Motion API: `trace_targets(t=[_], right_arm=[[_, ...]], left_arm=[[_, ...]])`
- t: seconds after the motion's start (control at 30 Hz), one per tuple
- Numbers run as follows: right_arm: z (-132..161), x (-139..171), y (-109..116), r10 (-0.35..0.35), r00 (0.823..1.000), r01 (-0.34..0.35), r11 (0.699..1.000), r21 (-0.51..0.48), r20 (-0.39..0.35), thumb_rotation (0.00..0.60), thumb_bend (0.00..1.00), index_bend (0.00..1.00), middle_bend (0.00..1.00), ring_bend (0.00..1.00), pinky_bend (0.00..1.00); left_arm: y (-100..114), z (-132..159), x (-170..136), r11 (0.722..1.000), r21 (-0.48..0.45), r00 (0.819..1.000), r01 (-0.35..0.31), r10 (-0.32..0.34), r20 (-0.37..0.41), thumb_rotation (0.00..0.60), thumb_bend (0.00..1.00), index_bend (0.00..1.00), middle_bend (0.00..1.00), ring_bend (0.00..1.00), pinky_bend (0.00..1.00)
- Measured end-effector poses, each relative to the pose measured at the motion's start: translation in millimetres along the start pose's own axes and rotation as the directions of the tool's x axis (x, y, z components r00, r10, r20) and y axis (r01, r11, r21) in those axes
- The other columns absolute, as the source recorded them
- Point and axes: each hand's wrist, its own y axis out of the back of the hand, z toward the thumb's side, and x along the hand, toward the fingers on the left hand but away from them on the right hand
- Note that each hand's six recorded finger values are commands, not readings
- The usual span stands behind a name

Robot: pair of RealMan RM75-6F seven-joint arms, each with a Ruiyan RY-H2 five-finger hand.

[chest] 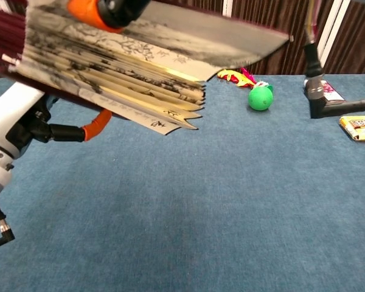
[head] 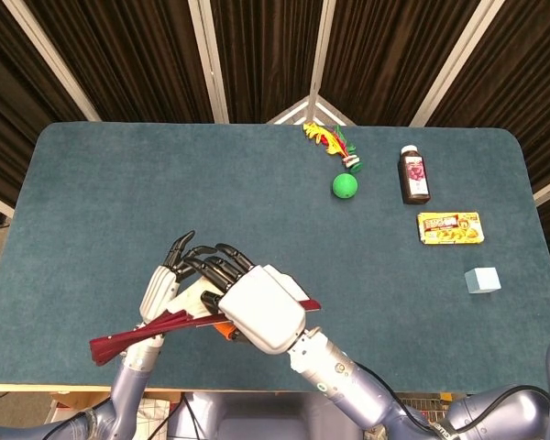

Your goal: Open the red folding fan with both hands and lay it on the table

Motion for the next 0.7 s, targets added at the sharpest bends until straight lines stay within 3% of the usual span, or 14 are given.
trace_targets(t=[0.4,0.7], right_arm=[[-21.8,6.9,6.1,-0.008,0.999,0.008,1.0,0.008,0.049,0.6,0.46,0.76,0.17,0.22,0.15],[-57.6,16.2,17.7,-0.031,0.991,0.027,0.999,0.035,0.132,0.6,0.46,0.76,0.17,0.22,0.15]], left_arm=[[12.1,-14.2,3.5,0.998,0.055,1.0,-0.015,0.016,-0.012,0.6,0.59,0.7,0.3,0.0,0.06],[39.2,-31.1,0.7,0.991,0.119,0.998,-0.056,0.054,0.014,0.6,0.57,0.68,0.27,0.0,0.06]])
